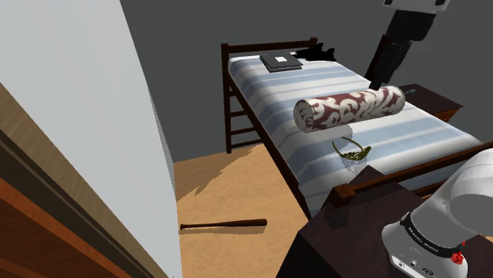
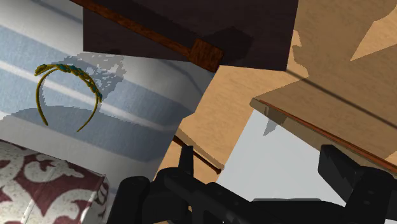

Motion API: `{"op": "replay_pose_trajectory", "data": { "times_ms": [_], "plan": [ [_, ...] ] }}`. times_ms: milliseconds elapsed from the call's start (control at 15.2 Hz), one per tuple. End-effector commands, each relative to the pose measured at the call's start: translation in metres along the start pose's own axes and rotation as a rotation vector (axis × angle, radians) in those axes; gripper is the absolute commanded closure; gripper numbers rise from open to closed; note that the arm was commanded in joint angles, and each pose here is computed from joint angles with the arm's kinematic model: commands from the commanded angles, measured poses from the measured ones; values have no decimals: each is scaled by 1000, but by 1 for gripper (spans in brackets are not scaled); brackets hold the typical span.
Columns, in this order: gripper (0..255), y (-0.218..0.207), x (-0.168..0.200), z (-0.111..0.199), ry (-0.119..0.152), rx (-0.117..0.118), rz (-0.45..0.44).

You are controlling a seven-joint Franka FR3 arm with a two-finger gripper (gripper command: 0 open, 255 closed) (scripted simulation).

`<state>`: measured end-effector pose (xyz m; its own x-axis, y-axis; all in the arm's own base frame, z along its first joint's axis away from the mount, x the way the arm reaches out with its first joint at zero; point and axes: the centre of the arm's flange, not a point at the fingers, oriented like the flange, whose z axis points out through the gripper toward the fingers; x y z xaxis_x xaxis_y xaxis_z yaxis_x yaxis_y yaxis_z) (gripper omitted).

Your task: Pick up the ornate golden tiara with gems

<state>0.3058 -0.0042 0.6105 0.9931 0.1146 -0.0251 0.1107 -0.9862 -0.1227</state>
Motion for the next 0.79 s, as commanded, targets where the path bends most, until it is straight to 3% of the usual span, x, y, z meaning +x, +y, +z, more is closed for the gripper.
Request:
{"op": "replay_pose_trajectory", "data": {
  "times_ms": [0, 726],
  "plan": [
    [0, 0, 0, 0, 0, 0, 0],
    [0, 86, 18, 115, 1, 1, 43]
  ]
}}
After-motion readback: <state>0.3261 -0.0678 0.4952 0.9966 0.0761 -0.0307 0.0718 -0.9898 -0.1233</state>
